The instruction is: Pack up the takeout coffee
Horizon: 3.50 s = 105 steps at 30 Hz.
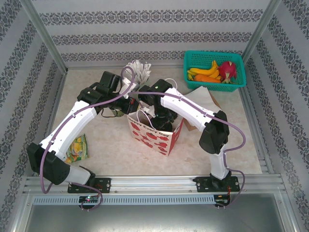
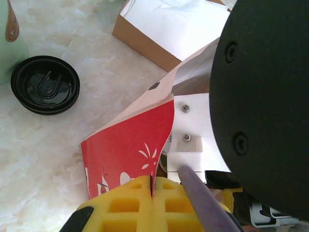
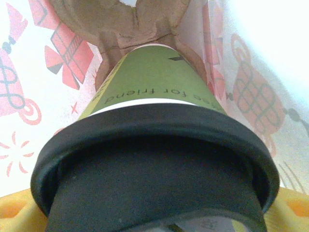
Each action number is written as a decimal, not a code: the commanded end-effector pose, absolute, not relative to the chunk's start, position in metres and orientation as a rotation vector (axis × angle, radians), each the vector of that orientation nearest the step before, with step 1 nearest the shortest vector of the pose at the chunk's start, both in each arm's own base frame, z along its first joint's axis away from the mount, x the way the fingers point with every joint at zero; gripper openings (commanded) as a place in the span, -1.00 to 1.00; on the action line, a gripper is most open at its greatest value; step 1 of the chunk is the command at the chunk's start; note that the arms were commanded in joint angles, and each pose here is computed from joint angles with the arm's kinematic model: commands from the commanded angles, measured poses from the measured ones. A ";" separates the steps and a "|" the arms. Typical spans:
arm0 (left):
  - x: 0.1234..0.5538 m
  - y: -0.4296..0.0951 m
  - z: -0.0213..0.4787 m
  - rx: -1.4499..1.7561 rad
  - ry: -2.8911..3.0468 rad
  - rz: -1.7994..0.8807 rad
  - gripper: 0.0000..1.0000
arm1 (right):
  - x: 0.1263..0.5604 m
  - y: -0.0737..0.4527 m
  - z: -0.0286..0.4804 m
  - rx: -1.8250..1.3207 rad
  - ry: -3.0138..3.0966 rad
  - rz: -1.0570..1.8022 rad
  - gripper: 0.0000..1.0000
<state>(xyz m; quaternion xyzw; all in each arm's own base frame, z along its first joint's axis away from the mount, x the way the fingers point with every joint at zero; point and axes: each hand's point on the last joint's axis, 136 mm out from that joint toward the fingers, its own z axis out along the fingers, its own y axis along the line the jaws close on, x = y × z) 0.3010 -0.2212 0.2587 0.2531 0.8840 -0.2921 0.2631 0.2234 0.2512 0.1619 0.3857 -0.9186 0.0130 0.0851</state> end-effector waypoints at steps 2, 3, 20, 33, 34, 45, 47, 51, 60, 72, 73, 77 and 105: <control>0.301 -0.228 0.268 0.699 2.335 -0.820 -1.00 | 0.206 0.231 0.162 1.112 -2.622 0.119 0.13; 0.301 -0.229 0.268 0.700 2.334 -0.821 -1.00 | 0.206 0.231 0.162 1.113 -2.623 0.119 0.13; 0.301 -0.229 0.268 0.704 2.327 -0.821 -1.00 | 0.207 0.227 0.157 1.096 -2.609 0.162 0.13; 0.301 -0.229 0.267 0.703 2.326 -0.823 -1.00 | 0.210 0.229 0.152 1.100 -2.610 0.157 0.13; 0.301 -0.229 0.266 0.703 2.327 -0.823 -1.00 | 0.210 0.229 0.150 1.097 -2.608 0.155 0.13; 0.301 -0.229 0.267 0.703 2.328 -0.825 -1.00 | 0.210 0.231 0.147 1.095 -2.603 0.149 0.12; 0.301 -0.229 0.267 0.703 2.328 -0.825 -1.00 | 0.210 0.230 0.148 1.091 -2.601 0.149 0.12; 0.301 -0.230 0.267 0.704 2.327 -0.825 -1.00 | 0.209 0.229 0.150 1.088 -2.602 0.152 0.12; 0.301 -0.230 0.269 0.710 2.320 -0.829 -1.00 | 0.208 0.228 0.146 1.075 -2.582 0.169 0.11; 0.300 -0.232 0.270 0.716 2.311 -0.846 -1.00 | 0.208 0.222 0.139 0.998 -2.568 0.252 0.11; 0.300 -0.232 0.270 0.716 2.310 -0.844 -1.00 | 0.209 0.222 0.138 0.998 -2.562 0.256 0.11; 0.299 -0.231 0.270 0.716 2.306 -0.842 -1.00 | 0.210 0.224 0.132 1.000 -2.553 0.256 0.11; 0.300 -0.231 0.269 0.718 2.308 -0.842 -1.00 | 0.209 0.229 0.128 1.007 -2.561 0.216 0.11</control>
